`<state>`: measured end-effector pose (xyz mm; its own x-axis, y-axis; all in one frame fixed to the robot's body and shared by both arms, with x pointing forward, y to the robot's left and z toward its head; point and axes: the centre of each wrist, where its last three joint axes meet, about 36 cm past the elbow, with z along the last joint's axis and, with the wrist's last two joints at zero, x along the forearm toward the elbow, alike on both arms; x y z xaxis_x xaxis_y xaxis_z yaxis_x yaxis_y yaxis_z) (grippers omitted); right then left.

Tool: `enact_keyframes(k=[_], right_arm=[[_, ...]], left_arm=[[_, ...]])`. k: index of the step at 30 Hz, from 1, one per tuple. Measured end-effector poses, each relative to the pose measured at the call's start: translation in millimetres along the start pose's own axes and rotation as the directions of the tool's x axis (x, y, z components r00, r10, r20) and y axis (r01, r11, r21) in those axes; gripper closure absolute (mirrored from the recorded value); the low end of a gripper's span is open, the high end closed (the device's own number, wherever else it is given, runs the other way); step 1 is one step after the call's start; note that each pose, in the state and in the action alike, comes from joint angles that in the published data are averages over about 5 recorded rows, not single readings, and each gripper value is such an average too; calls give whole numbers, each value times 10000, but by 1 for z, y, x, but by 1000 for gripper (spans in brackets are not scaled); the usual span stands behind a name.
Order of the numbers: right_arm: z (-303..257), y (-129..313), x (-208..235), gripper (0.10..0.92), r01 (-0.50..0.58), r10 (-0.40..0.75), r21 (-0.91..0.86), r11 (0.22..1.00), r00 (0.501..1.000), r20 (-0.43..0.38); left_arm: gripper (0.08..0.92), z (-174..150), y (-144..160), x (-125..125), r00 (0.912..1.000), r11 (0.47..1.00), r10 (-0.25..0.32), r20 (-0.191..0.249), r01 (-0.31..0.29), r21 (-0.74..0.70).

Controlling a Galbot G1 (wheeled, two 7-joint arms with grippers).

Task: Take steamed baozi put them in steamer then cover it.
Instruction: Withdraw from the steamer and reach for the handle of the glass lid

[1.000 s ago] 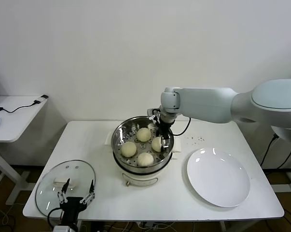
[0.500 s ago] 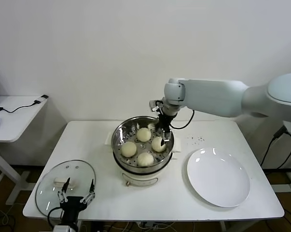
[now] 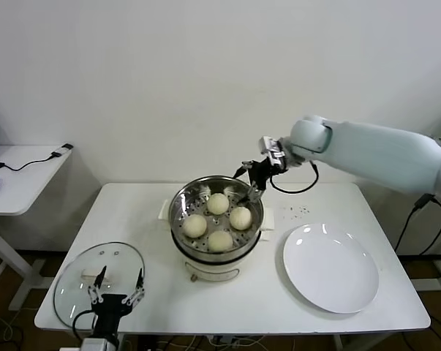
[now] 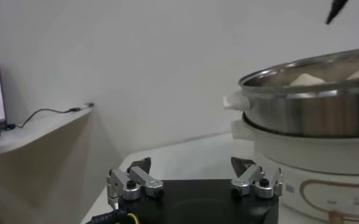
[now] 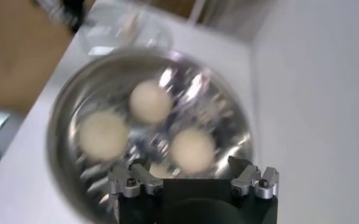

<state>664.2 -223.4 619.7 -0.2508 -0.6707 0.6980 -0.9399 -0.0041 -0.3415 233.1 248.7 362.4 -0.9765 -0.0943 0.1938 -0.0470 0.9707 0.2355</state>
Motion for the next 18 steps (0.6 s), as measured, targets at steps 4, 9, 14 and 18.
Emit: enact_keyframes(k=[4, 9, 14, 18], right_arm=[[31, 27, -1, 200, -1385, 1521, -858, 9866, 9717, 1805], [61, 66, -6, 200, -2819, 3538, -2412, 9286, 8686, 3470], [86, 108, -8, 200, -3708, 5253, -4005, 8380, 7470, 4075], [99, 144, -12, 200, -4106, 6353, -5145, 7528, 6577, 4047]], left_arm=[[177, -5, -1, -1, 9999, 10000, -4, 115, 5, -84], [177, -12, 0, -1, 9998, 9997, -16, 201, 21, -250], [177, -18, 2, 0, 9996, 9978, -83, 256, 99, -655], [177, -18, 5, 0, 9997, 9895, -165, 185, 190, -1434]])
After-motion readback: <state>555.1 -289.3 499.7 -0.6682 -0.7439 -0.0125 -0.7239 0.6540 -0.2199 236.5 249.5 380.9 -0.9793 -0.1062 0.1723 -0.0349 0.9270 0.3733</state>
